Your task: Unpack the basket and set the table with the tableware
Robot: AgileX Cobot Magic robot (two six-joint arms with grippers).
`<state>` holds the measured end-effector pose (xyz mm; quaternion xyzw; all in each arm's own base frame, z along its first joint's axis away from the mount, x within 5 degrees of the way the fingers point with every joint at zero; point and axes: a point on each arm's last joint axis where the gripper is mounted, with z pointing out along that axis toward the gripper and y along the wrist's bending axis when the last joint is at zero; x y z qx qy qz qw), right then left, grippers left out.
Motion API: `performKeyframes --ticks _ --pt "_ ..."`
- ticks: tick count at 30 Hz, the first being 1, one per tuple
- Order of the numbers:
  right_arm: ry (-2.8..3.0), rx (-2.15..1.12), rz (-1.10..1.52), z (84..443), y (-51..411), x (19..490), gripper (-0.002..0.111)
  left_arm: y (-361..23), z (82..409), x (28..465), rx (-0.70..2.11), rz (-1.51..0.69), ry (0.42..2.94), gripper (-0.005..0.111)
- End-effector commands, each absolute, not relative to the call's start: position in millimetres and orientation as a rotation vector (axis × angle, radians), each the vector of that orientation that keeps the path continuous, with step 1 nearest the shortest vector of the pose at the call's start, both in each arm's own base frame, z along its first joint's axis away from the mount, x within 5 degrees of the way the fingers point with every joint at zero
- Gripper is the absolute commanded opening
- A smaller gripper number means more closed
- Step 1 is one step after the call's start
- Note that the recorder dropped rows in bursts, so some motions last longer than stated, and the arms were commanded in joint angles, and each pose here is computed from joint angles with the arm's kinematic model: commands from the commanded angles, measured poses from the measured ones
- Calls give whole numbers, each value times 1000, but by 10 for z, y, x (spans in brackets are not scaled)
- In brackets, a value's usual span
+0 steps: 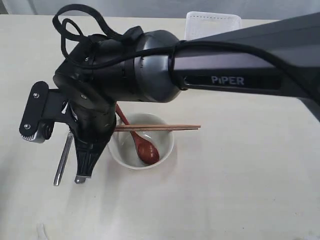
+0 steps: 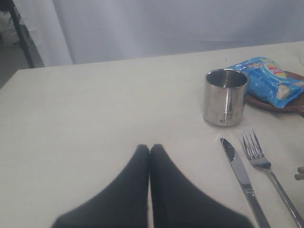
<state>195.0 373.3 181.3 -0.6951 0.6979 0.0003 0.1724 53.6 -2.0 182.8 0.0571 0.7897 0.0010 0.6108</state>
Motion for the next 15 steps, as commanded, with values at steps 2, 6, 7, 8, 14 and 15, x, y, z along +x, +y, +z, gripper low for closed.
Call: performKeyframes --ticks 2,6,7,8,14,15 --pt "1980 -1933 4 2103 3646 1946 0 -22 1822 535 135 -2 1822 0" --pt "1956 -1863 -11 2443 3510 1967 0 -21 1822 535 136 0 1822 0" --pt "1964 -1824 -14 2524 3458 2005 0 -21 1822 535 136 0 1822 0" --pt "1979 -1770 -13 2626 3380 2071 0 -21 1822 535 136 0 1822 0" --pt "2151 -1365 -23 3067 2660 2685 0 -21 1822 535 136 0 1822 0" --pt "2175 -1310 -36 3103 2526 2787 0 -21 1822 535 136 0 1822 0"
